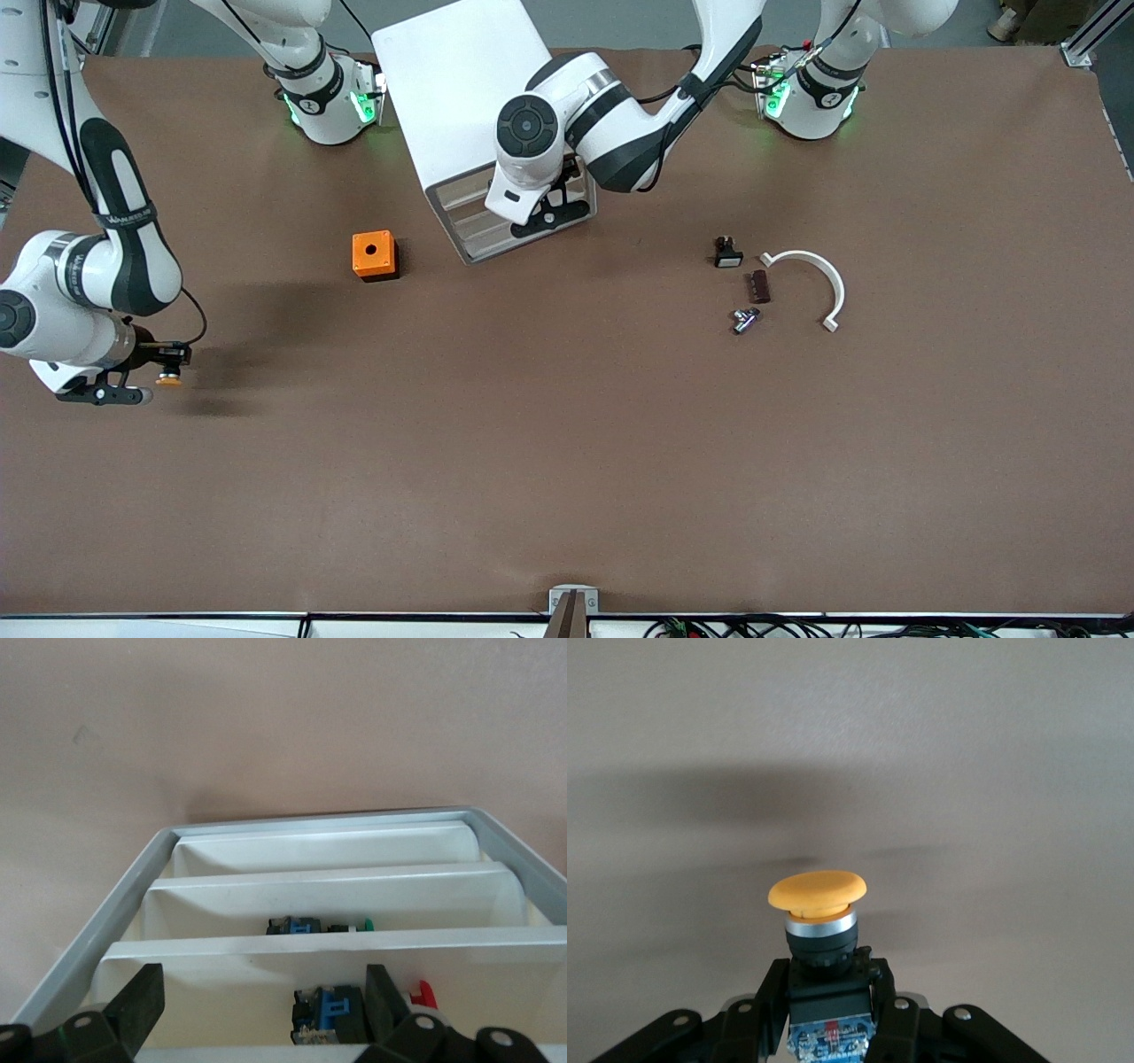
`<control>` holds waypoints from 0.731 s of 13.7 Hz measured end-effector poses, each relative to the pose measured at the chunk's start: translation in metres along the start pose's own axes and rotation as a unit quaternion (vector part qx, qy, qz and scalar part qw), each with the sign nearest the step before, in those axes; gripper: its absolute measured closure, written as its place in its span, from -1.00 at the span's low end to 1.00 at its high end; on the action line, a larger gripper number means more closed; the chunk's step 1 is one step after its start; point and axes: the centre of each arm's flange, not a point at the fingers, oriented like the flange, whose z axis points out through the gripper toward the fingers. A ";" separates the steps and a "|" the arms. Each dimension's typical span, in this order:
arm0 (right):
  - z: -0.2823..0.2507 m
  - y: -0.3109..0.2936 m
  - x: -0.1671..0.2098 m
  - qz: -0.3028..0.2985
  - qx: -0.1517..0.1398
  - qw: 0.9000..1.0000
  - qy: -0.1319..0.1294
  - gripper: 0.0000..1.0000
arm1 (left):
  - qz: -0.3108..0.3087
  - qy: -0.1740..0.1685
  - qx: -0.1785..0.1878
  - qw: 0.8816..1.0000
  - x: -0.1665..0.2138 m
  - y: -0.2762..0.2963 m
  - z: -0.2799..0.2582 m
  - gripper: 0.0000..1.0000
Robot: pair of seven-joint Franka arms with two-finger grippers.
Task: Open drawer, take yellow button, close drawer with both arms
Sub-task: 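Carry the button away while the left gripper pushes the drawer shut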
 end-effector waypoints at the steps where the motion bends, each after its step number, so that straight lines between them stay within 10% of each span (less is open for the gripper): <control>1: 0.004 0.002 0.004 0.001 0.000 1.000 0.000 0.17 | 0.001 -0.003 0.001 1.000 -0.003 0.001 0.003 -1.00; 6: 0.024 0.003 0.015 0.030 0.000 0.999 -0.010 0.17 | -0.005 -0.002 -0.004 1.000 0.004 0.000 -0.002 -1.00; 10: 0.030 0.002 0.016 0.050 0.001 0.999 -0.013 0.17 | -0.061 0.005 -0.049 0.997 0.089 -0.030 -0.057 -1.00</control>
